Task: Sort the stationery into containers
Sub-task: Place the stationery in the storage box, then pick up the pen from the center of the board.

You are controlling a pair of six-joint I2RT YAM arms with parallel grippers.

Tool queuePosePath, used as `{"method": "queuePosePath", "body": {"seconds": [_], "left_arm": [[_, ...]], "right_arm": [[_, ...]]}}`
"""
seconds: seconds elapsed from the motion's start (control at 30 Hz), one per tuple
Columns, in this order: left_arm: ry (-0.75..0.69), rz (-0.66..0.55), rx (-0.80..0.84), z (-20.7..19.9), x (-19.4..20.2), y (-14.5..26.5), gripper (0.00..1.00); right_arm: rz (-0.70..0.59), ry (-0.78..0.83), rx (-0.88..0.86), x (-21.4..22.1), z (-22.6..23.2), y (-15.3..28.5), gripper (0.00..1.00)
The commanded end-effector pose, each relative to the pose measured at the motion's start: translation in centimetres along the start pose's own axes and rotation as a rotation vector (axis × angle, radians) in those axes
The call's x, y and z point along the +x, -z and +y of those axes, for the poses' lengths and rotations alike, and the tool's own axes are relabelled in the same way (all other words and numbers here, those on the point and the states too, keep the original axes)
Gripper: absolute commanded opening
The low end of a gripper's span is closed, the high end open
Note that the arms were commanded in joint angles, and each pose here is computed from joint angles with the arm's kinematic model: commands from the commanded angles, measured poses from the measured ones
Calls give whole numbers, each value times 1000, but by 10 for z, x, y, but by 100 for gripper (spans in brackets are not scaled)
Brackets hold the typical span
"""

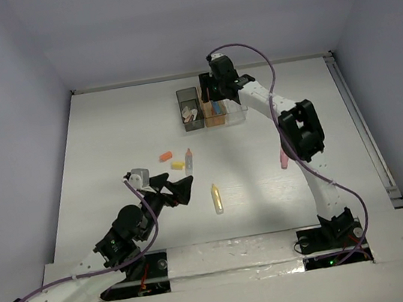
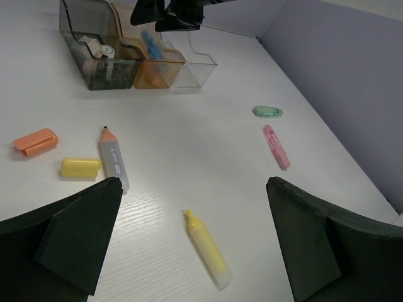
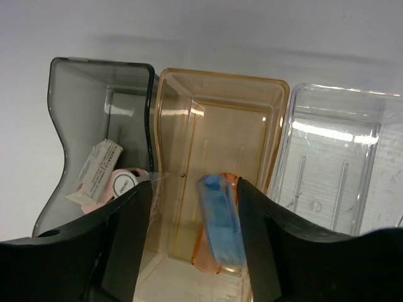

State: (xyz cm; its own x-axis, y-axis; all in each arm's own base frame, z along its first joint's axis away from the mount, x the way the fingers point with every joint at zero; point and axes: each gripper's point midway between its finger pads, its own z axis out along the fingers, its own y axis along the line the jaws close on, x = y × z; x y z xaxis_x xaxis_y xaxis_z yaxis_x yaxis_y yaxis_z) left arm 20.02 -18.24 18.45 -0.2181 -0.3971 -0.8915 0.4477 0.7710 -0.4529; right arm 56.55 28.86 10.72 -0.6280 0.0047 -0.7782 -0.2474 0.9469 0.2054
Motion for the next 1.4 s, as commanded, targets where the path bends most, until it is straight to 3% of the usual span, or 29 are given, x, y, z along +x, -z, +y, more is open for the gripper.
{"method": "queuePosePath", "body": {"seconds": [0.0,0.2,0.23,0.3,0.37,0.4,0.5,0.53,0.57,0.63,0.67,0.8,1.0,1.17,1.33,1.37], "left_arm": [[10,-47,27,-6,-11,-1,99],[15,-39,30,-7,-8,-2,99],[17,-39,33,-8,-9,-2,99],[20,-40,37,-9,-9,-2,99],[20,-37,46,-10,-8,-2,99],[23,-38,54,-12,-9,-2,99],[25,-32,78,-17,-8,-3,99],[26,-27,89,-19,-8,-3,99],[24,-25,94,-20,-7,-3,99],[27,-18,104,-22,-6,-2,99],[29,-20,105,-23,-7,-2,99],[38,-26,98,-21,-9,-1,99],[56,-17,70,-16,-7,1,99],[67,-6,40,-11,-4,1,99],[94,-13,1,-4,-4,2,99],[98,-19,-21,0,-5,1,99]], "right_arm": [[-71,0,-26,-37,11,17,68],[-132,-38,-26,-57,1,52,74],[-183,-51,-34,-77,-2,77,74],[-141,-74,-5,-49,-20,86,74],[-221,-113,18,-63,-35,127,72],[-174,-127,65,-26,-54,125,71],[-214,-213,116,-11,-87,170,59],[-156,-234,142,28,-102,171,48],[-159,-268,157,36,-113,180,43],[-161,-281,143,51,-113,203,36],[-111,-286,149,77,-115,205,22],[-27,-314,-14,116,-86,227,10],[96,-208,-156,151,-16,246,11],[237,-81,-214,189,43,242,18],[306,16,-237,209,85,234,46],[301,29,-250,204,97,233,56]]}}
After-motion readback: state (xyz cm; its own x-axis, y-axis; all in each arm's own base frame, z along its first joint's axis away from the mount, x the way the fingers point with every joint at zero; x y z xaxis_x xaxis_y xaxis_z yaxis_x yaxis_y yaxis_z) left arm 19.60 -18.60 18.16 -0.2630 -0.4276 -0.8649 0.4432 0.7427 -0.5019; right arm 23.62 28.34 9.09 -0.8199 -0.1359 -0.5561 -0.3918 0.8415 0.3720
